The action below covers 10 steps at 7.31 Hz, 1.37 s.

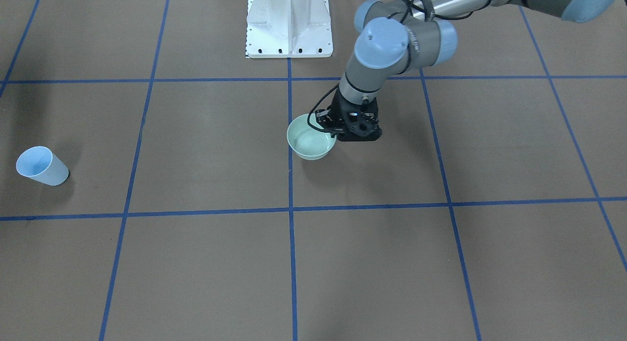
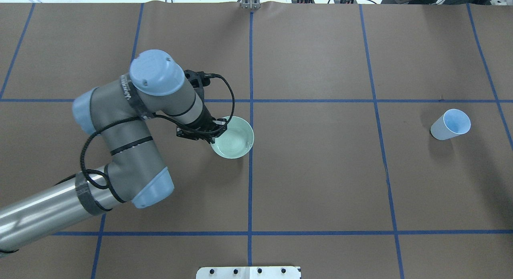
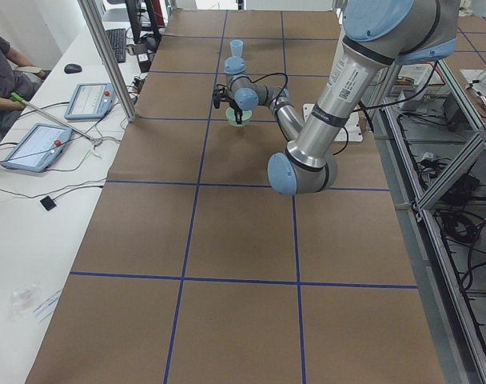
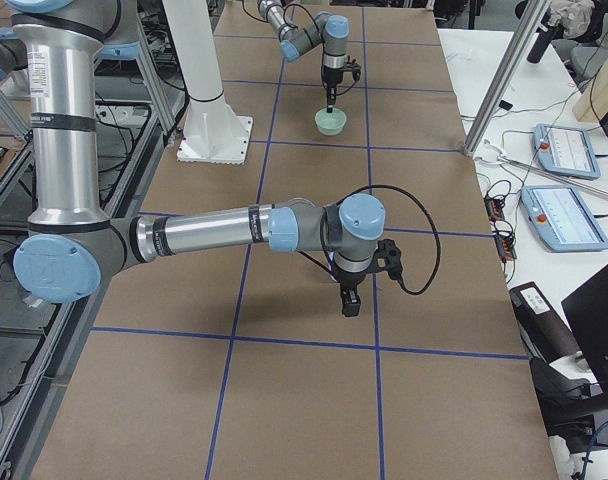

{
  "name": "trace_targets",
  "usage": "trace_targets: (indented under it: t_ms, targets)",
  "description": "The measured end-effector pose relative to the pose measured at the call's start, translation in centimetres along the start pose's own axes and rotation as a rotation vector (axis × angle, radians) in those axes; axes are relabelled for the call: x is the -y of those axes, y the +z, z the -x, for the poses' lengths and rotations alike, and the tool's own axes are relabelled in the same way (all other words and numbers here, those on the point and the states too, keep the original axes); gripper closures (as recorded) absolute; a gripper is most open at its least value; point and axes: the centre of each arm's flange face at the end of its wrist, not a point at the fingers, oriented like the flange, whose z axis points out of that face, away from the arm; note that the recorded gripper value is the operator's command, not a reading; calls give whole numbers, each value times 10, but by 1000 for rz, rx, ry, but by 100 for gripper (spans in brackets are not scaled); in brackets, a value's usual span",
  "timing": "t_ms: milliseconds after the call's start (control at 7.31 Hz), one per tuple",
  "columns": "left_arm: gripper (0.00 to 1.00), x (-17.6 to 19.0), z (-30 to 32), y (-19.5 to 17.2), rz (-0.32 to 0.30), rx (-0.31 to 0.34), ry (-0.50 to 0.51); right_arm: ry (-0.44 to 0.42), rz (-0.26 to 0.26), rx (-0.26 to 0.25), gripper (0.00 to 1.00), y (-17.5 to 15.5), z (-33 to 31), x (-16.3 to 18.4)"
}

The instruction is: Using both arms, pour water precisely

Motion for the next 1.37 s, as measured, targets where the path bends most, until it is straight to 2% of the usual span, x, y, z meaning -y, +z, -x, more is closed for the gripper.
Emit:
trace_targets:
  t_ms: [274, 1094, 1231, 1368]
  targets:
    - [100, -12, -32, 21, 10, 19, 1, -1, 1, -1, 1, 0, 0, 1]
    - [100, -10, -32, 26, 4, 19, 2, -1, 2, -1, 1, 1, 0, 1]
    - [40, -9, -30, 29, 5, 24, -1, 0, 3, -1, 1, 1, 0, 1]
    - [1, -9, -29, 32, 7, 28, -3, 0, 3, -1, 1, 2, 0, 1]
